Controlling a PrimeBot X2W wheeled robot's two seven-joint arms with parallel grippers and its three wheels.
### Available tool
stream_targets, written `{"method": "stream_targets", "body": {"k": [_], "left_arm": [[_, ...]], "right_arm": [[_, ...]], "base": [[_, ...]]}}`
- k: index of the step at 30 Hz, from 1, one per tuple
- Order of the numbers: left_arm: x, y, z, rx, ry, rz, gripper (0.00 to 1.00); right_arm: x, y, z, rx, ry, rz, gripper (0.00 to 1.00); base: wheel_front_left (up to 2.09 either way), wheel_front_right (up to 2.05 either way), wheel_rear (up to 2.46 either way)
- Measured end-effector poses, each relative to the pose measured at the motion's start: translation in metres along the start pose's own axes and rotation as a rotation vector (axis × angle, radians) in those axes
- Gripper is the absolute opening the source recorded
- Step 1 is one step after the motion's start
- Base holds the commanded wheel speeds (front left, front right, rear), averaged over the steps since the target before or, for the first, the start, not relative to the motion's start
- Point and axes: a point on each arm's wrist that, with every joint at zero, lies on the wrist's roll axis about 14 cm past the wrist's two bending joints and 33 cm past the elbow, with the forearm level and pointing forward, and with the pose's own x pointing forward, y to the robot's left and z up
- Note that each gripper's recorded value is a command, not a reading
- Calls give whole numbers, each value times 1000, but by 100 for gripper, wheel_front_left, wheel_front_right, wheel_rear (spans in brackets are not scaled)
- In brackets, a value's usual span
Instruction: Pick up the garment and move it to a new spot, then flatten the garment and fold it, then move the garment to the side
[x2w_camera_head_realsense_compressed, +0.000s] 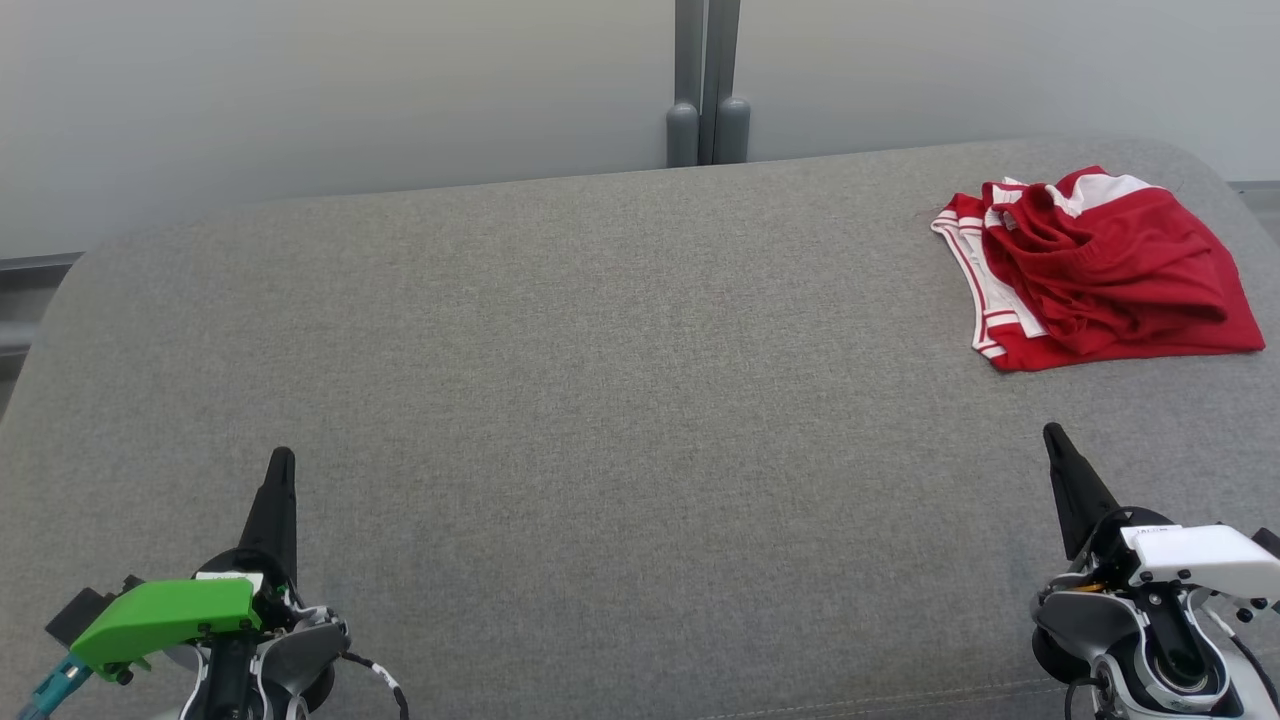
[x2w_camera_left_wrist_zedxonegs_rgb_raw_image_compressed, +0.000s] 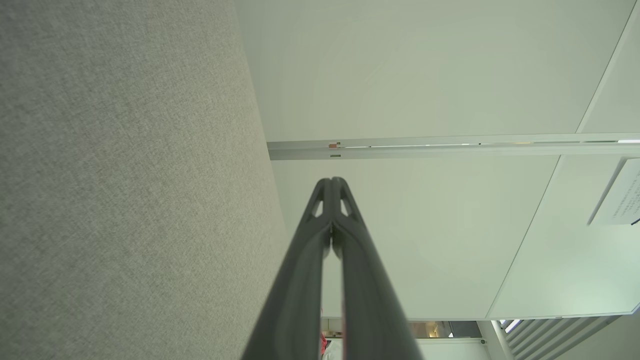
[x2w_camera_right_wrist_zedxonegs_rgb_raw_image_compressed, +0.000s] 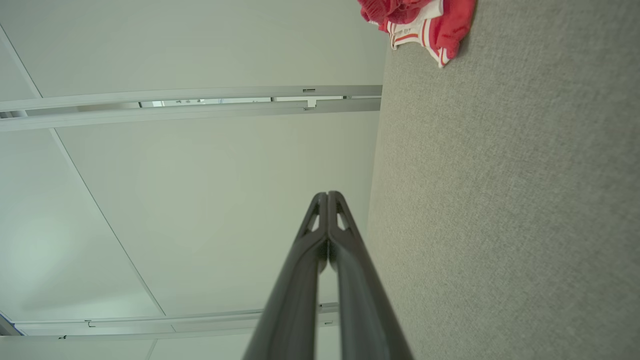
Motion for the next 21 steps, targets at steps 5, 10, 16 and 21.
{"method": "stream_targets", "body": {"k": [5,10,16,21], "left_arm": [[0,0,0,0,0,0,0],[0,0,0,0,0,0,0],[0,0,0,0,0,0,0],[0,0,0,0,0,0,0]], "right_arm": [[0,0,0,0,0,0,0],[0,0,0,0,0,0,0],[0,0,0,0,0,0,0],[0,0,0,0,0,0,0]], "base": [[0,0,0],[0,0,0],[0,0,0],[0,0,0]]}}
